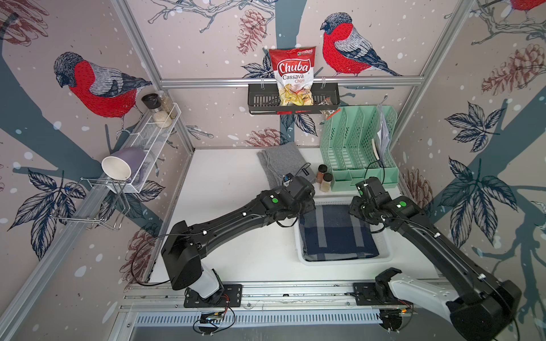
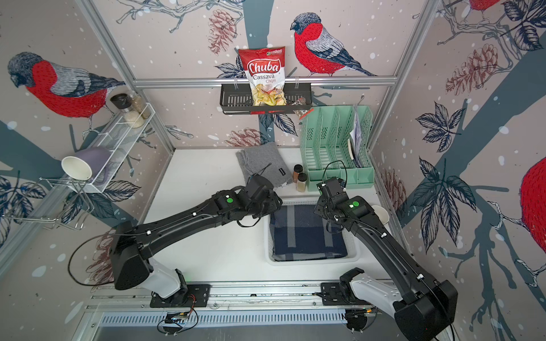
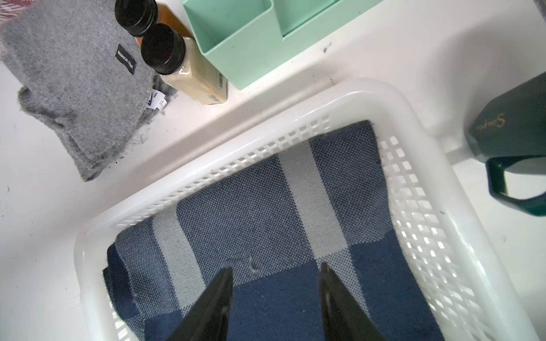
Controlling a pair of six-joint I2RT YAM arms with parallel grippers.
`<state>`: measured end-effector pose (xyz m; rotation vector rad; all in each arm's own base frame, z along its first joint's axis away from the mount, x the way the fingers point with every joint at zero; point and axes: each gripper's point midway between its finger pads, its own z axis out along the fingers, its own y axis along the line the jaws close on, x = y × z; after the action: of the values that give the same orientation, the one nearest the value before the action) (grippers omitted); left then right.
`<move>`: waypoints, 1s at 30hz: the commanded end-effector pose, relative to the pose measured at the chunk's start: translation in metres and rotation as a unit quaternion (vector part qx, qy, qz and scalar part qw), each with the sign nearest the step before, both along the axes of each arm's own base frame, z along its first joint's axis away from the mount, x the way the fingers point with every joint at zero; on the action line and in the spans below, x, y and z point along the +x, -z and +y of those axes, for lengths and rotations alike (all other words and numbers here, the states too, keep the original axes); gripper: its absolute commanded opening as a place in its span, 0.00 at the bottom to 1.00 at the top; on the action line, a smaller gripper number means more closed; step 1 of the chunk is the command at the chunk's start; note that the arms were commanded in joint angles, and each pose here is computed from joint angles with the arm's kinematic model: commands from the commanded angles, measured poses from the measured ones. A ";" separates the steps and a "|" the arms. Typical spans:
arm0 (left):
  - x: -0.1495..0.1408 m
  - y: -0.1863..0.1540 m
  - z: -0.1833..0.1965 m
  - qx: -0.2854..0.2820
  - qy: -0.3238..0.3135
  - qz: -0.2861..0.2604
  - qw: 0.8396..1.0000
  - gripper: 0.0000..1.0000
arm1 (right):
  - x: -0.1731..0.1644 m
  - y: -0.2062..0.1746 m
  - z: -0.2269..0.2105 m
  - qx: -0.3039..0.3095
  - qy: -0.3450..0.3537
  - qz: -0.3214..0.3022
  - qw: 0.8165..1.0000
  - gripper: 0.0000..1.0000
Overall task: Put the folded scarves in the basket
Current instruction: Move the scarf to the center of the board.
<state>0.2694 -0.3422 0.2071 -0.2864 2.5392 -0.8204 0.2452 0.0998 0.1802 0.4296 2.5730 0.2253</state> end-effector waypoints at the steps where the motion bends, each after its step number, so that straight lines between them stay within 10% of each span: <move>1: 0.027 -0.008 0.036 0.017 -0.028 -0.022 0.999 0.53 | 0.009 -0.011 0.008 0.017 -0.001 -0.026 1.000 0.53; 14: 0.182 0.021 0.183 -0.046 -0.154 -0.049 0.986 0.41 | 0.019 -0.036 0.037 0.074 -0.051 -0.083 0.992 0.55; 30: 0.345 0.116 0.212 -0.036 -0.146 -0.031 0.988 0.44 | 0.053 -0.075 0.082 0.149 -0.110 -0.172 0.967 0.58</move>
<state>0.5990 -0.1316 0.0979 -0.6759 2.3308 -0.7752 0.2883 0.1689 0.2399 0.2326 2.2988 0.6546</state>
